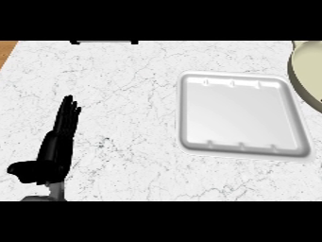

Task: Pick the cupcake from the tray and place it in the pot

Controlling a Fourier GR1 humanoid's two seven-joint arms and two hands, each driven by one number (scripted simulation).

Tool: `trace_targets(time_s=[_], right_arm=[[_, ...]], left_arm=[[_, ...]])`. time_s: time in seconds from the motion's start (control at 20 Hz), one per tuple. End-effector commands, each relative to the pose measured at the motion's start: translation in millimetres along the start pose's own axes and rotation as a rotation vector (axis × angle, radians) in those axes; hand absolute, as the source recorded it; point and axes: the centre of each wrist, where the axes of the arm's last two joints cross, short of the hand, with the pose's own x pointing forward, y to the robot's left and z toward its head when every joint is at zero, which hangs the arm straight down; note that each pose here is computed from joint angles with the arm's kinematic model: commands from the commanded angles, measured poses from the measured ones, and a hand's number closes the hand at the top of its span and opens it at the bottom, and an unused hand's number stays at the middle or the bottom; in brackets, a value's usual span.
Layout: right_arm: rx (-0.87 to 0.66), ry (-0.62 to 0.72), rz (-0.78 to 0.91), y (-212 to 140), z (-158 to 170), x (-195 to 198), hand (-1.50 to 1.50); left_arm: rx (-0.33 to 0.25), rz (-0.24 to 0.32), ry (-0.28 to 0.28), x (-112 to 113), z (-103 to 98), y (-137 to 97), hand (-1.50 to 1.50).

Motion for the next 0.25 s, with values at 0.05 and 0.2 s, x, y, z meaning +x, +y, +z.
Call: trace_targets(time_s=[0.05, 0.2], right_arm=[[-0.114, 0.021, -0.035, -39, -7, -11, -1.5], [-0.146, 0.029, -0.023, -61, -4, -29, -1.5]], left_arm=[[0.001, 0.01, 0.011, 3, 14, -4, 0.0], [-0.003, 0.003, 0.005, -1, 4, 6, 0.0]])
